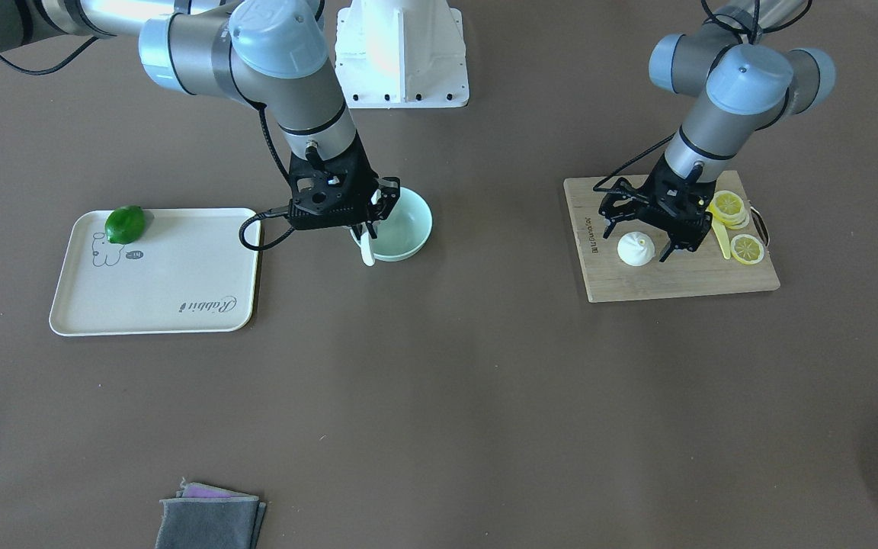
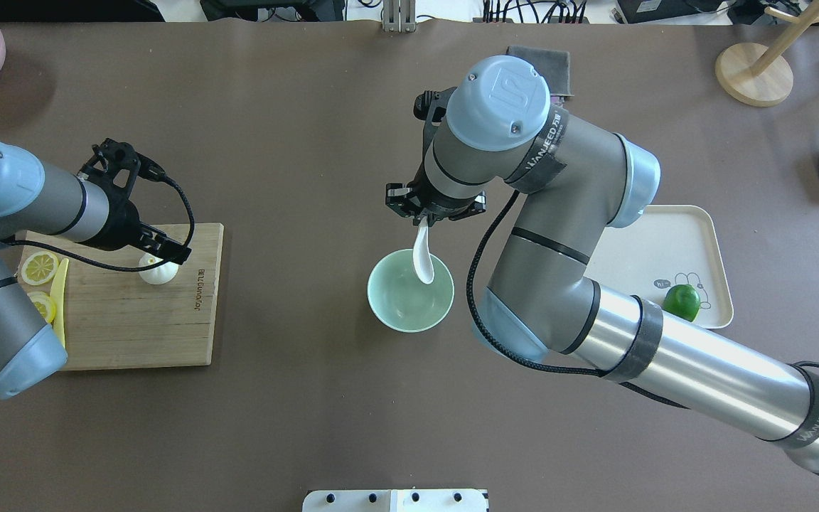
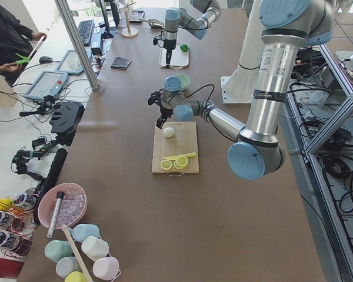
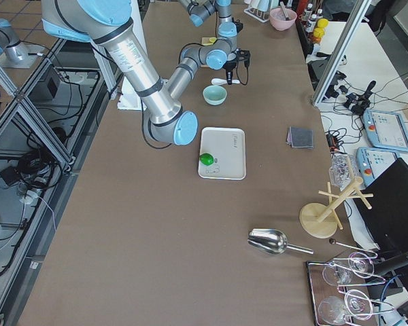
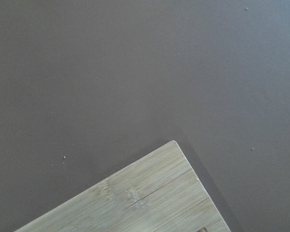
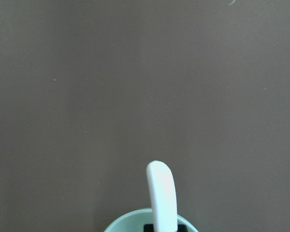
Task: Put spoon and bun in bowl
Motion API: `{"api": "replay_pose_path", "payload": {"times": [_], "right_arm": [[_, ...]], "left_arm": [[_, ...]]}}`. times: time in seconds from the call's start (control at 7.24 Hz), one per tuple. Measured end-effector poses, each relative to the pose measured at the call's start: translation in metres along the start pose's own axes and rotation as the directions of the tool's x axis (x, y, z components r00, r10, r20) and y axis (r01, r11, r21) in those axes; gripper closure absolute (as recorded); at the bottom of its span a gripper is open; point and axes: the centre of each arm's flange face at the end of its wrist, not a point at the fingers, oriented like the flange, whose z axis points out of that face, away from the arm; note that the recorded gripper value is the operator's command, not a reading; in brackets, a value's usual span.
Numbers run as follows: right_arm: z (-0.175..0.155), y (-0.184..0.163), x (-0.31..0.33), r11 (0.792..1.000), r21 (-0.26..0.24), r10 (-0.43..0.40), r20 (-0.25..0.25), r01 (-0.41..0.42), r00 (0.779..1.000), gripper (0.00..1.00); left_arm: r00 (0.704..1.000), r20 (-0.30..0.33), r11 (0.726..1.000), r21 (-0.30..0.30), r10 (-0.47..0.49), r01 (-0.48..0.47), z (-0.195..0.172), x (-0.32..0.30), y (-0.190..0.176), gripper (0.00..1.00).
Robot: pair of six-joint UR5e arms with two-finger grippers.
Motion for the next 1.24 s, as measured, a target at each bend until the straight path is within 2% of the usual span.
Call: {"api": "replay_pose_path", "payload": {"times": [0.28,0.41,0.69,0.83,0.97,1.24], "right_arm": [[0.01,0.001,-0.01,1.0,0.007,-0.007,-0.013,0.007,1.0,1.0],[0.018,-0.001,-0.013,1.0,0.016,-0.011,-0.017,0.011,1.0,1.0],[0.03,-0.006,-0.02,1.0,0.025,-0.014,-0.018,0.014,1.0,1.0],[0.032,-0.008,-0.023,1.0,0.027,-0.013,-0.019,0.014,1.0,1.0],[0.033,-0.009,-0.025,0.999,0.028,-0.014,-0.018,0.015,1.0,1.0],[0.031,-0.011,-0.026,0.999,0.034,-0.015,-0.013,0.015,1.0,1.0]], "left_arm": [[1.0,0.017,0.999,-0.026,0.019,-0.019,0.013,-0.012,0.01,0.03],[1.0,0.021,0.999,-0.039,0.022,-0.021,0.018,-0.017,0.015,0.2],[1.0,0.018,0.998,-0.059,0.022,-0.02,0.023,-0.019,0.023,0.4],[1.0,0.014,0.997,-0.07,0.023,-0.022,0.028,-0.015,0.026,0.86],[1.0,0.009,0.997,-0.077,0.026,-0.026,0.031,-0.011,0.029,1.0],[0.999,-0.019,0.996,-0.078,0.031,-0.032,0.024,-0.002,0.029,1.0]]}}
